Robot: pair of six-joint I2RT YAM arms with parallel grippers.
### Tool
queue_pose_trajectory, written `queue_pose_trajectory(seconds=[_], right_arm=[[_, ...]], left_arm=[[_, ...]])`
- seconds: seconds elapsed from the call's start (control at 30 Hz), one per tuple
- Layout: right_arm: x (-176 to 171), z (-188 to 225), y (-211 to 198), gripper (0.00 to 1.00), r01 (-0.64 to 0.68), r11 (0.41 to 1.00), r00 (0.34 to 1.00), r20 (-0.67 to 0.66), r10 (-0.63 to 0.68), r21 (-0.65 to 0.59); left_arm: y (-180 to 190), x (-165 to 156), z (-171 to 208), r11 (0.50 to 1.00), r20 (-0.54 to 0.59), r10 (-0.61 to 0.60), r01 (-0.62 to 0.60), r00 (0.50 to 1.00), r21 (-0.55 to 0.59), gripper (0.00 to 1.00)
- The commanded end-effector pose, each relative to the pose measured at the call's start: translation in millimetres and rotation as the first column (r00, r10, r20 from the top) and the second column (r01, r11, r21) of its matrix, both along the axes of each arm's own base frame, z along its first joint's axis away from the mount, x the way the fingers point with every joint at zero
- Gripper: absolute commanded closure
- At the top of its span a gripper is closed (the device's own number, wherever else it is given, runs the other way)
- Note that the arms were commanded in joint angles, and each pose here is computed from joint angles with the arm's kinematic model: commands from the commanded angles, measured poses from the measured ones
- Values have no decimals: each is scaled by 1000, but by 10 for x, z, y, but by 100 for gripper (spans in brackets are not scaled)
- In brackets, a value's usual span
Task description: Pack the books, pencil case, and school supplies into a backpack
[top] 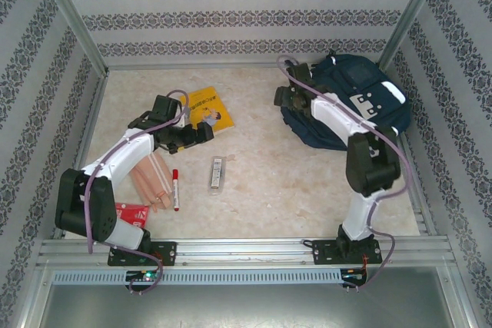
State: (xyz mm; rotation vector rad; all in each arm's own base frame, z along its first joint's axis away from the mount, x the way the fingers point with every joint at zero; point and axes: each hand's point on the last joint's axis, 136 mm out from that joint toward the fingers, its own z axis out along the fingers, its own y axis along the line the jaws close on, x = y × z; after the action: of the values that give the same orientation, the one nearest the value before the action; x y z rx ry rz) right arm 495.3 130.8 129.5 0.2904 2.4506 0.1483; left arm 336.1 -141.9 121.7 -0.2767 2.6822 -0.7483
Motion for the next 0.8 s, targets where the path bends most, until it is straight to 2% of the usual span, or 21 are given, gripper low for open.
queue_pose_trajectory(seconds=[0.0, 0.1, 0.23, 0.33, 0.37, 0.43, 0.5, 0.6, 0.73, 0.77], right_arm=[[261, -74, -195, 23, 134, 985, 991, -8, -136, -110], [443, -247, -191, 29, 106, 988, 992, -50, -112, -109], [487, -528, 100, 50, -91, 996, 983, -162, 89, -5], [348, -563, 338, 69, -241, 970, 952, -183, 245, 42], [304, -535, 386, 73, -281, 959, 943, -178, 282, 35], [134, -446, 495, 90, -383, 924, 910, -176, 376, -1], [-110, -360, 585, 100, -473, 881, 865, -193, 463, -9], [-624, -272, 690, 100, -530, 845, 822, -202, 533, 70], [-1541, -409, 742, 100, -494, 854, 811, -267, 521, 166], [-1700, -440, 751, 97, -479, 860, 813, -282, 510, 175]], left_arm=[[-118, -257, 16, 999, -113, -7, 1, 994, -50, 1], [-63, -441, 77, 1000, -140, -11, 7, 990, -30, 1], [55, -687, 167, 1000, -136, -10, 11, 991, 9, 1], [98, -818, 224, 1000, -128, -14, 16, 992, 14, 1], [108, -842, 241, 1000, -125, -14, 16, 992, 17, 1], [114, -870, 277, 1000, -120, -15, 17, 993, 15, 1], [94, -859, 319, 1000, -113, -24, 25, 993, 5, 1], [42, -786, 352, 999, -99, -36, 34, 994, -17, 1], [-113, -663, 362, 995, -92, -69, 62, 993, -84, 1], [-158, -637, 362, 993, -89, -81, 73, 993, -96, 1]])
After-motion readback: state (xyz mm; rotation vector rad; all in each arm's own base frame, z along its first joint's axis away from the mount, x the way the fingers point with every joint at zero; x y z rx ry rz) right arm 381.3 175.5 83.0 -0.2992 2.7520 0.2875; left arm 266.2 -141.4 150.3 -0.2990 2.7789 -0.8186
